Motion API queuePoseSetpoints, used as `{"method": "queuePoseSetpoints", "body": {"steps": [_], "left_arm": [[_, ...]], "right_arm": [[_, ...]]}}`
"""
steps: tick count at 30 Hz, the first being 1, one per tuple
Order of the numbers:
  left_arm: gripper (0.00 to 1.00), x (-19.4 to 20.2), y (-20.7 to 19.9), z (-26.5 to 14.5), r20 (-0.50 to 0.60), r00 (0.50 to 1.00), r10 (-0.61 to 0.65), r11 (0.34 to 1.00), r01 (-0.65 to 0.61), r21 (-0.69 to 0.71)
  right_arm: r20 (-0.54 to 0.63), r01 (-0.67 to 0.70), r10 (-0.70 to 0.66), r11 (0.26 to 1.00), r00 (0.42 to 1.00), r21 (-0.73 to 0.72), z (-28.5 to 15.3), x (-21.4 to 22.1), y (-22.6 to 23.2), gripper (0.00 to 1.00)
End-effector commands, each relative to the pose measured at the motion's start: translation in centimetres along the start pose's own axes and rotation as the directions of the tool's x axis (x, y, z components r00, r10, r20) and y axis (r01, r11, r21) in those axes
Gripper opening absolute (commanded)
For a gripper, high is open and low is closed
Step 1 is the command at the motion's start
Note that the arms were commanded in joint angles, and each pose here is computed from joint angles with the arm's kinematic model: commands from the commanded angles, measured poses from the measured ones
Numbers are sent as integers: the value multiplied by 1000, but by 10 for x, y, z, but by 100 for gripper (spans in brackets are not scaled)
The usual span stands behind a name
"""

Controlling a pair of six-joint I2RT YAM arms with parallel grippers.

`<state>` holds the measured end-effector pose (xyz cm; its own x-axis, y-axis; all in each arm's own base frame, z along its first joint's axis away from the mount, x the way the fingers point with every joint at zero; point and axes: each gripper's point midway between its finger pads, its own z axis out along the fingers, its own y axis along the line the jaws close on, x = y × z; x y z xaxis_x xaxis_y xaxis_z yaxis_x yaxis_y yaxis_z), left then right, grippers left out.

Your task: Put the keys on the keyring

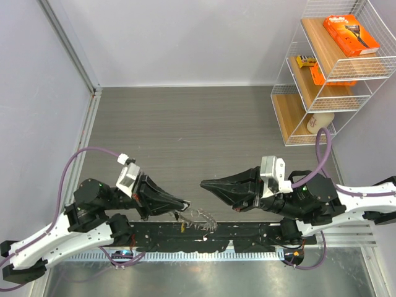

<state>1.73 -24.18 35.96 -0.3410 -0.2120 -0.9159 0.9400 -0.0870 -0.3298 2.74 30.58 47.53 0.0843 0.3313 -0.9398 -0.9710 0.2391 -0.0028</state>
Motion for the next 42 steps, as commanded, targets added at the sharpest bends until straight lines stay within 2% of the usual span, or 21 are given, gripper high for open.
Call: {"method": "queuePoseSetpoints", "body": {"steps": [1,7,9,12,15,20,26,30,42], "left_arm": [[0,-28,-13,-3,76,996,47,999,-49,22],[0,-27,-18,1,38,998,40,998,-42,50],[0,-32,-24,1,36,998,47,996,-49,69],[0,-29,-27,0,8,999,45,996,-45,81],[0,-29,-33,-2,-11,999,50,993,-48,107],[0,-31,-46,-4,-37,998,55,985,-48,166],[0,-34,-56,-7,-48,997,60,978,-49,204],[0,-34,-59,-8,-57,997,57,976,-43,213],[0,-36,-61,-7,-58,997,47,973,-33,228]], "right_arm": [[-45,-21,22,1000,999,22,-5,-5,-5,6],[-226,23,-23,1000,974,0,-20,20,-6,6],[-270,35,-35,999,962,-7,-26,24,-7,13],[-323,48,-60,998,944,-45,-34,28,-5,31],[-389,62,-94,994,916,-93,-41,35,0,42],[-474,91,-174,977,863,-193,-41,55,13,50],[-478,94,-248,942,842,-324,-39,62,32,59],[-465,99,-287,917,838,-387,-37,64,41,61],[-403,96,-280,902,871,-421,-18,54,55,59]]}}
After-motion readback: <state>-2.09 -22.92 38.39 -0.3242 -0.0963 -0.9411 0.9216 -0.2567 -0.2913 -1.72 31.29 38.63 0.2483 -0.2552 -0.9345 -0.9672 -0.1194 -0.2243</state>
